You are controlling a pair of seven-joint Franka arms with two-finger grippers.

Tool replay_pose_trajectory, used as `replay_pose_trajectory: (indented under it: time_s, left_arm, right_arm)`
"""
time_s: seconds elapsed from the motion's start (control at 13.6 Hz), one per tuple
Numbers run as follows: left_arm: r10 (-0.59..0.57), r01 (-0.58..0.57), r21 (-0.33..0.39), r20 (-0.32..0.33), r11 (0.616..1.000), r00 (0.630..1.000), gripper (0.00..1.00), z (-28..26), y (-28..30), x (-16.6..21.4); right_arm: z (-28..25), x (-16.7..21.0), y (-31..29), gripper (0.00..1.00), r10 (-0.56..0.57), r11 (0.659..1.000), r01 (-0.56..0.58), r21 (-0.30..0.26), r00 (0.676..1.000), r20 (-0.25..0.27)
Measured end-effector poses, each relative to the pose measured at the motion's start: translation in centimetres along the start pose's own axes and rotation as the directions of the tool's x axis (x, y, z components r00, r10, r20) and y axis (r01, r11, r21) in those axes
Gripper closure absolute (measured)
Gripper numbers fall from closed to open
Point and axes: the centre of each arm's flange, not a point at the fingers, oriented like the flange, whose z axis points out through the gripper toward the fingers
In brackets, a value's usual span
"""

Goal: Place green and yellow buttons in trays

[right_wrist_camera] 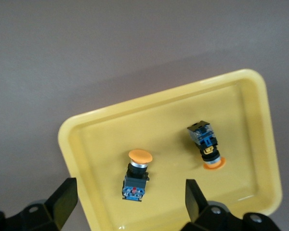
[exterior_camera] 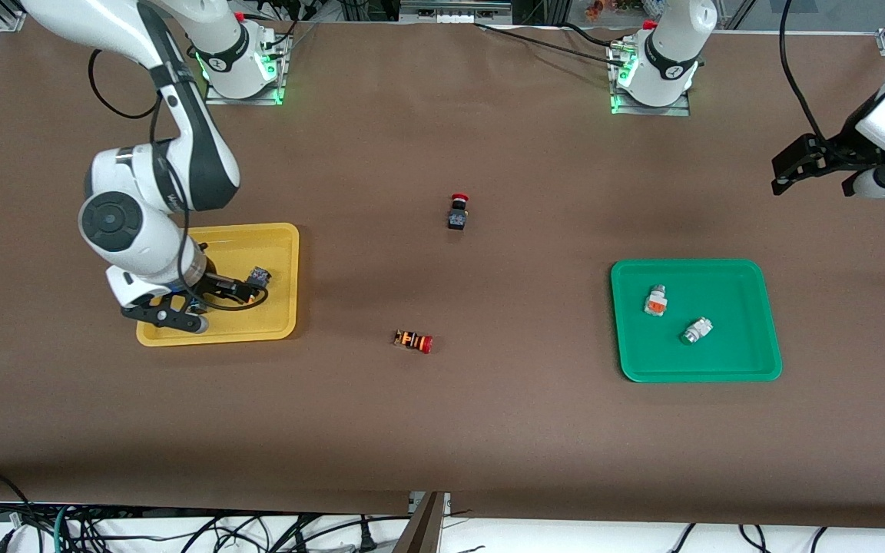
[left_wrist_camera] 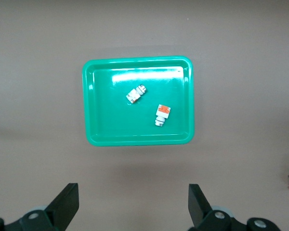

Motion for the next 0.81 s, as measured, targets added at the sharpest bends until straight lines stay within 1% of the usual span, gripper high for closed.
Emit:
replay_pose_trajectory:
  time_s: [0.22, 0.29, 0.44, 0.59, 0.81]
  left_arm:
    - [0.003, -0.003, 0.012, -0.001, 1.0, 1.0, 0.0, 0.2, 0.1, 0.1]
    - [-0.004, 0.004, 0.012, -0.004, 1.0, 1.0, 0.0, 0.2, -0.3, 0.2]
    - [-0.004, 0.004, 0.011, -0.006, 1.0, 1.0, 0.0, 0.2, -0.3, 0.2]
    - [-0.003, 0.004, 0.011, -0.006, 1.0, 1.0, 0.0, 0.3, -0.3, 0.3]
    - [-0.003, 0.003, 0.011, -0.006, 1.0, 1.0, 0.0, 0.3, -0.2, 0.3]
  right_arm:
    - [-6.2, 1.7, 0.8, 0.01, -0.036, 0.999, 0.036, -0.004, 0.999, 0.003]
    - [-9.1, 2.3, 1.9, 0.01, -0.068, 0.998, 0.067, 0.012, 0.998, 0.016]
    - [-11.9, 3.2, 3.7, 0.01, -0.111, 0.993, 0.11, 0.05, 0.994, 0.017]
    - [-14.5, 3.9, 6.1, 0.01, -0.148, 0.987, 0.148, 0.069, 0.989, -0.005]
    - [-18.2, 4.0, 10.9, 0.01, -0.182, 0.98, 0.184, 0.072, 0.982, -0.045]
